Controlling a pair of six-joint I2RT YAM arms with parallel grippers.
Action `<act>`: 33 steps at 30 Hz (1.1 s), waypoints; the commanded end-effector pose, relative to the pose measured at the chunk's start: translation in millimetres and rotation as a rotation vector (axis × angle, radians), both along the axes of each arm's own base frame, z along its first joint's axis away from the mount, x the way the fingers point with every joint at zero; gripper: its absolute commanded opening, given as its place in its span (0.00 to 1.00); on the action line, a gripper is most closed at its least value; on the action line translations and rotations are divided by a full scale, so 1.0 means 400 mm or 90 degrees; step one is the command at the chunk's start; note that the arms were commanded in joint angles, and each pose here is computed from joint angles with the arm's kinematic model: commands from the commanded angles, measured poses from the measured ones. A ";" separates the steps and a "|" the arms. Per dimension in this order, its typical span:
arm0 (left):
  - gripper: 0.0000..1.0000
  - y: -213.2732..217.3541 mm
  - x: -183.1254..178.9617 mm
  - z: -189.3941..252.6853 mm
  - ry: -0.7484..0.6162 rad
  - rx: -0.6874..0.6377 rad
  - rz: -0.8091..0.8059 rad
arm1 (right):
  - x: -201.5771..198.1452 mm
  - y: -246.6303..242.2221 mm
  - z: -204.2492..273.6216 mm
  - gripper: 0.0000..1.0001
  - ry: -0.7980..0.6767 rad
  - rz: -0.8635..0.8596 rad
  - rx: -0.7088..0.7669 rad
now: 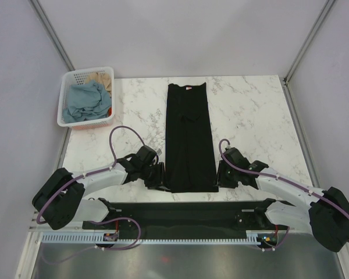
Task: Fold and stack the t-shirts
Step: Fold the tshirt
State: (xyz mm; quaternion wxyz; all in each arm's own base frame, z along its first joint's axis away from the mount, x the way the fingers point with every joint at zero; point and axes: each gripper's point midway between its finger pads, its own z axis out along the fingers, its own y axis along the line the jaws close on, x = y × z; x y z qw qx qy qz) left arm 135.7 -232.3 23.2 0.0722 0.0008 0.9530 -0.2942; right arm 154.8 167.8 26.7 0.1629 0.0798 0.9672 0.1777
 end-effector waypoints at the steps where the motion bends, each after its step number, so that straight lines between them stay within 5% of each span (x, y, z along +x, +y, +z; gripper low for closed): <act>1: 0.43 -0.011 0.002 0.015 0.001 -0.021 0.006 | 0.000 -0.001 -0.014 0.40 -0.003 -0.006 0.006; 20: 0.32 -0.010 0.002 0.016 0.000 -0.026 0.016 | -0.050 -0.020 -0.042 0.36 0.019 -0.048 0.041; 33: 0.43 -0.009 -0.001 0.025 -0.002 -0.034 0.026 | -0.059 -0.024 -0.036 0.34 0.025 -0.058 0.044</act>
